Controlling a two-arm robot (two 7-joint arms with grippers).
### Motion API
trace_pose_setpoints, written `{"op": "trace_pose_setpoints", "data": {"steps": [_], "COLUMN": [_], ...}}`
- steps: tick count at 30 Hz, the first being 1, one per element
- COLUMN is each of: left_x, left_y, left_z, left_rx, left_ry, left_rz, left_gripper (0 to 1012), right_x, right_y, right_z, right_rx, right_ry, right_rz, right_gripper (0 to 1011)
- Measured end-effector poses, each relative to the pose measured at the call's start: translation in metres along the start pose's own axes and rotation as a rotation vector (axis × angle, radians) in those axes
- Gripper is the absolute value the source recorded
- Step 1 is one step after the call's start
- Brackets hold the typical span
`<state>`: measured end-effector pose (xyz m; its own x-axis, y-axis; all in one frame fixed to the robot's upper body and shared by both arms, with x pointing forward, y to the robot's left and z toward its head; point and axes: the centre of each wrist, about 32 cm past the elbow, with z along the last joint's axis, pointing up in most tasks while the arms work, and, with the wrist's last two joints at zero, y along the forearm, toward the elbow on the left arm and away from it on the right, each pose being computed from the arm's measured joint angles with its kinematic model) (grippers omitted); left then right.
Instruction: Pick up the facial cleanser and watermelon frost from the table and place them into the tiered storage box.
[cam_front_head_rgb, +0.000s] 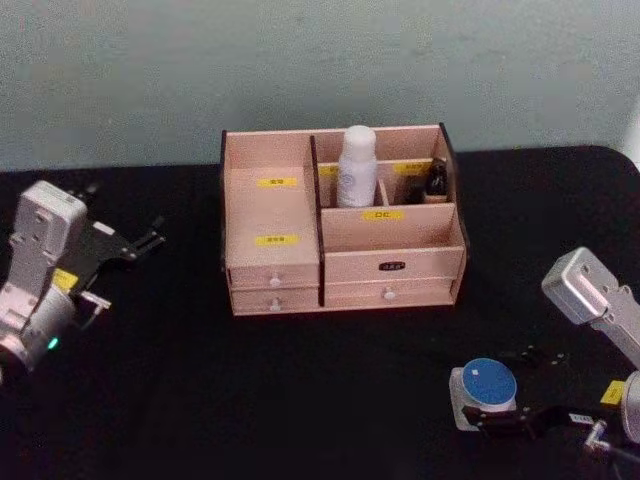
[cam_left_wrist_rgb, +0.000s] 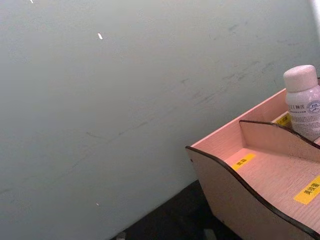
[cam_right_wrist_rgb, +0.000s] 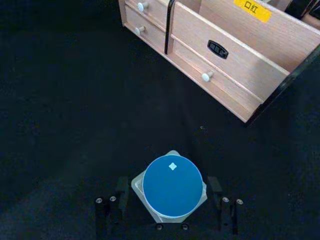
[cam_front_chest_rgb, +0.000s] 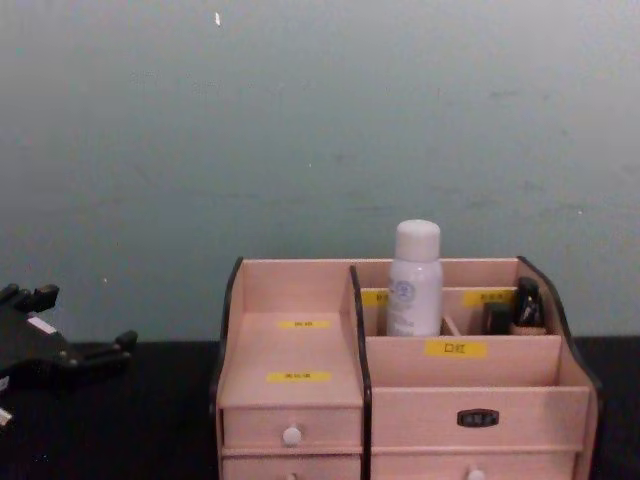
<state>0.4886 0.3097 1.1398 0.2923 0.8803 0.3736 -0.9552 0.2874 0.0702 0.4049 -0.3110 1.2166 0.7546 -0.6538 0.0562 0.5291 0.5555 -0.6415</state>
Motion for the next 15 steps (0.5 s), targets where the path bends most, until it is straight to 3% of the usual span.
{"op": "trace_pose_setpoints", "data": {"steps": [15], "left_x": [0.0000], "left_y": [0.0000], "left_z": [0.0000], "left_rx": [0.000], "left_ry": [0.000], "left_rz": [0.000], "left_gripper": [1001], "right_x": [-0.0005], "right_y": [0.0013], "right_z": [-0.0001], "right_rx": [-0.015], "right_ry": [0.003], "right_rz": [-0.003], "right_gripper": [1000]}}
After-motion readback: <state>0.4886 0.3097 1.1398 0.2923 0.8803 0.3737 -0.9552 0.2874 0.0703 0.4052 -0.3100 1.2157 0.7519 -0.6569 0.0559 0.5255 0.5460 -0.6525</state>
